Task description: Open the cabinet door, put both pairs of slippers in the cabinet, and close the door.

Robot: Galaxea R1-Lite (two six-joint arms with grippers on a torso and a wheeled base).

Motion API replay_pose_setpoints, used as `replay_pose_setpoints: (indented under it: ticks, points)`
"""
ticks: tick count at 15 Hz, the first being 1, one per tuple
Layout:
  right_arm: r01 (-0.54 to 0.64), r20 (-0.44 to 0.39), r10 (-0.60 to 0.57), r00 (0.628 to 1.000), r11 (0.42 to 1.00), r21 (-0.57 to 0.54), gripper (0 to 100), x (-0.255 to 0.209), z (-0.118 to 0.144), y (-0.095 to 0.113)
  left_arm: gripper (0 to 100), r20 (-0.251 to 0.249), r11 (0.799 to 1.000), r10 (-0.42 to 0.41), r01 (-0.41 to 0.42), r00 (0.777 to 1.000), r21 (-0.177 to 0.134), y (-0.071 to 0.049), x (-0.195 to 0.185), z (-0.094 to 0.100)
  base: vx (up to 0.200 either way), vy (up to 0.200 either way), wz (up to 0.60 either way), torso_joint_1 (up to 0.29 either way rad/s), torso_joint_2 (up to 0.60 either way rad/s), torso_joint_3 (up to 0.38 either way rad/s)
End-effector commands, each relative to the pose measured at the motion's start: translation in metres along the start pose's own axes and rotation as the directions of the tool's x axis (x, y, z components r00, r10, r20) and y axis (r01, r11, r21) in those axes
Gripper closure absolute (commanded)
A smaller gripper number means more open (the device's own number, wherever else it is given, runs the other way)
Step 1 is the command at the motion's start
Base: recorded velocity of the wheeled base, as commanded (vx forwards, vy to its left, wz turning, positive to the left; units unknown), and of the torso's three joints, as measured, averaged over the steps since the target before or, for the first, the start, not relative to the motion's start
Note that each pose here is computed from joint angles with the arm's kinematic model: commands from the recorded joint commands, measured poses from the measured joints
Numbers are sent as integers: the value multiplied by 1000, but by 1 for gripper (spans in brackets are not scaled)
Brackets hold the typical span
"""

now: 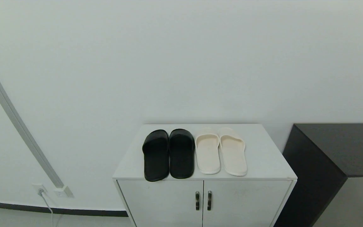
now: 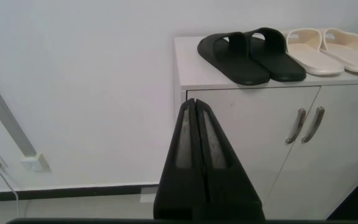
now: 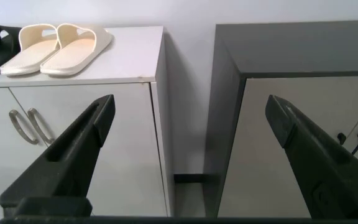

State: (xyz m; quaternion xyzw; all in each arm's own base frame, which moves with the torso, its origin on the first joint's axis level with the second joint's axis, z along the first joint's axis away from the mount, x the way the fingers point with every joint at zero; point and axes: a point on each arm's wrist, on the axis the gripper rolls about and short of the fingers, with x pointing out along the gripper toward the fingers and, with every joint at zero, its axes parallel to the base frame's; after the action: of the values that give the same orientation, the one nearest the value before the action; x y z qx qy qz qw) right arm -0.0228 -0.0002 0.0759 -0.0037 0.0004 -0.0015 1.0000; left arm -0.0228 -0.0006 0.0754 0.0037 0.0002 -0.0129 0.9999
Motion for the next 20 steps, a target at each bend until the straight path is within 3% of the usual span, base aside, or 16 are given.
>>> replay_pose_setpoints:
  ticks: [1,11,12,16,20]
  points:
    - [-3,-2,3,1000,1000,-2,0,0,0,0,100,0,1000,1,-1,1000,0,0,0,0,0,0,0,0,0,0]
    - [-22,-24,22,999,999,-28,0,2,4,0,100,0,1000,0,0,1000,-1,0,0,0,0,0,0,0,0,0]
    - [-19,50,18,999,1000,18,0,-4,34,0,100,0,1000,1,-1,1000,-1,0,0,0,0,0,0,0,0,0]
    - [-143,-180,142,973,990,7,0,22,40,3,100,0,1000,1,-1,1000,-1,0,0,0,0,0,0,0,0,0]
    - [-250,-247,249,936,968,29,0,79,74,8,100,0,1000,0,0,1000,-1,0,0,0,0,0,0,0,0,0]
